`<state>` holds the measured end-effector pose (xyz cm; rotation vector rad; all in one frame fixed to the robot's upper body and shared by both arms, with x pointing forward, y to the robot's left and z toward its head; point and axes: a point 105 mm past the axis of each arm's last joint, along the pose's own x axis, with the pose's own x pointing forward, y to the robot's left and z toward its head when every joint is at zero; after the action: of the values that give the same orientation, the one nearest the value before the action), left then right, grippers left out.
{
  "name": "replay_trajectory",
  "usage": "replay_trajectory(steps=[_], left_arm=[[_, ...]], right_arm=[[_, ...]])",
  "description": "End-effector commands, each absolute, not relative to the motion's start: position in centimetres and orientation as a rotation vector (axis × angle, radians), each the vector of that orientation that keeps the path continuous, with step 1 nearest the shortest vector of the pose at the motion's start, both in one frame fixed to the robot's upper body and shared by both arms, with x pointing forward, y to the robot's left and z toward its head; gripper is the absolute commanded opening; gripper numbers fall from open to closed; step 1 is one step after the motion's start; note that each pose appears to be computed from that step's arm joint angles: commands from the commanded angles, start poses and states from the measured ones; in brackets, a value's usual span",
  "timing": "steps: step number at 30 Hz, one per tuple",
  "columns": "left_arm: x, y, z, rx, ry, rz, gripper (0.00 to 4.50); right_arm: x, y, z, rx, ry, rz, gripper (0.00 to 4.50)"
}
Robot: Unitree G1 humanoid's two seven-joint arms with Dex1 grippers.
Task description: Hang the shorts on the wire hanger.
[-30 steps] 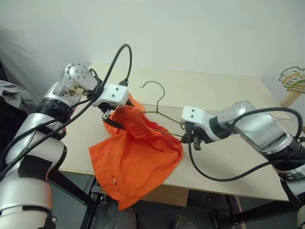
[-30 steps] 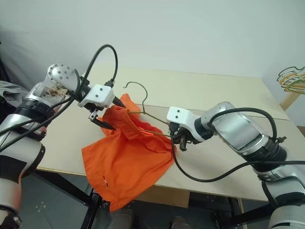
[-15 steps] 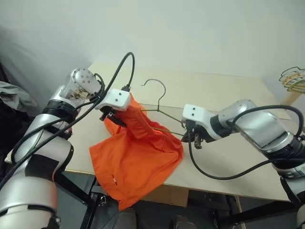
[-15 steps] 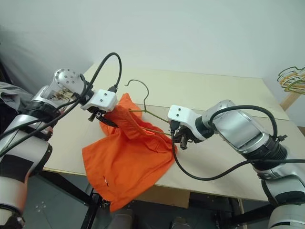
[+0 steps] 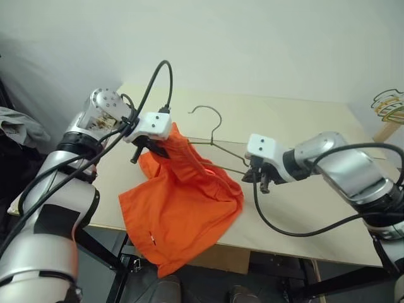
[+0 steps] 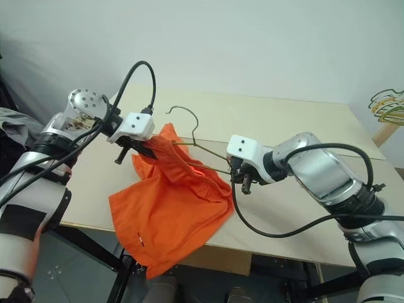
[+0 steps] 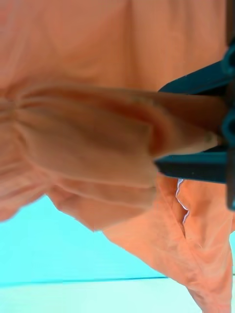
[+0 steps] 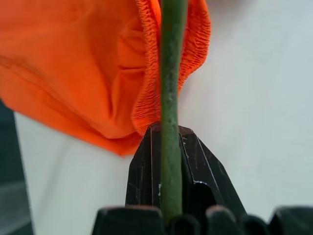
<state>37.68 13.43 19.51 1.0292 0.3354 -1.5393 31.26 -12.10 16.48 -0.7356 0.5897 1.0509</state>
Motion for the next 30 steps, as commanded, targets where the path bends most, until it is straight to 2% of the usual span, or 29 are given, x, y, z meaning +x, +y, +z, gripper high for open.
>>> replay_trajectory(steps=[1,10,16,21,25,27,30], left_arm=[[37.7,12.8,20.5,0.963,0.298,-1.536,0.00],[37.8,14.2,20.1,0.888,0.367,-1.490,0.00],[38.1,14.4,20.1,0.819,0.385,-1.464,0.00],[38.4,14.0,20.4,0.774,0.375,-1.455,0.00],[38.5,13.8,20.6,0.767,0.364,-1.453,0.00],[38.5,13.6,20.6,0.765,0.361,-1.456,0.00],[38.5,13.5,20.5,0.766,0.360,-1.460,0.00]], right_arm=[[31.4,-13.0,18.7,-0.771,0.486,1.012,1.11],[31.8,-19.2,19.4,-0.654,0.513,0.767,4.35],[31.4,-23.2,20.8,-0.526,0.461,0.598,4.44],[29.0,-24.3,19.0,-0.411,0.374,0.609,4.44],[27.6,-22.1,15.5,-0.326,0.351,0.657,4.44],[27.6,-18.7,12.6,-0.262,0.355,0.707,4.44],[27.7,-15.9,11.3,-0.220,0.339,0.747,4.44]])
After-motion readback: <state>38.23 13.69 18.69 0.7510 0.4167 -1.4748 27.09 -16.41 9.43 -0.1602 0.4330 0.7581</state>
